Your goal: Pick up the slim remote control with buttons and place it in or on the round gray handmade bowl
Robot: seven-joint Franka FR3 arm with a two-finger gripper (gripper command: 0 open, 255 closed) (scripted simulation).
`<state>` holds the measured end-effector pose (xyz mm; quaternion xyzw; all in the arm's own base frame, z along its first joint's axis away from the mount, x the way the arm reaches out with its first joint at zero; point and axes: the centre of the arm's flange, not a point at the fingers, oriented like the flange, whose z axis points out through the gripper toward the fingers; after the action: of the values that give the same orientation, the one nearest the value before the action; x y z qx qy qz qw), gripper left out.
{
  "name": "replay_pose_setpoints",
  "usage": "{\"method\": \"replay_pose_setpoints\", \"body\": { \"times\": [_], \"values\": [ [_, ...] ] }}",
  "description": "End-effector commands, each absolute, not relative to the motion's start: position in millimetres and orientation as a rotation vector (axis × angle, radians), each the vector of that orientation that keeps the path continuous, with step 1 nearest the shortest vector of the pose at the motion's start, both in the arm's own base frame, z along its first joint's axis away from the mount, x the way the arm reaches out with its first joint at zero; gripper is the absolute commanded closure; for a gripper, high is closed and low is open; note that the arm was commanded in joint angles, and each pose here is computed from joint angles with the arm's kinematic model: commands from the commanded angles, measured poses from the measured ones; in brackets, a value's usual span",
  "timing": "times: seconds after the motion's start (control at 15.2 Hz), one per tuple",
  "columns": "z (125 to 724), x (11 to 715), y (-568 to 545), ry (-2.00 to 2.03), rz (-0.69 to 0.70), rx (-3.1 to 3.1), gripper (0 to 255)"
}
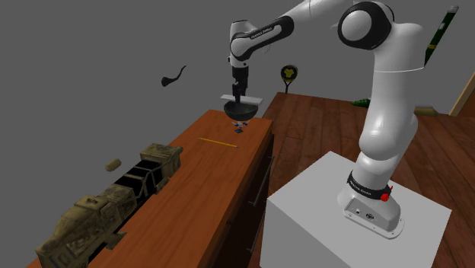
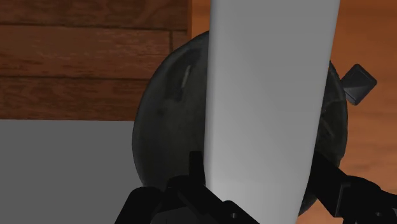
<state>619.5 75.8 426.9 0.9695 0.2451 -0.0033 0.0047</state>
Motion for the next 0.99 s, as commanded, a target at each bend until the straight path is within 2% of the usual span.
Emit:
{"method": "replay_pose_setpoints", "body": {
  "times": [0.0, 0.59, 0.66, 0.92],
  "values": [
    [417.7, 619.1, 76.2, 0.768, -0.009, 3.036, 255],
    [408.6, 619.1, 76.2, 0.768, -0.009, 3.036, 255],
    [408.5, 619.1, 76.2, 0.768, -0.009, 3.036, 0],
    [408.5, 619.1, 76.2, 0.768, -0.009, 3.036, 0]
  ]
}}
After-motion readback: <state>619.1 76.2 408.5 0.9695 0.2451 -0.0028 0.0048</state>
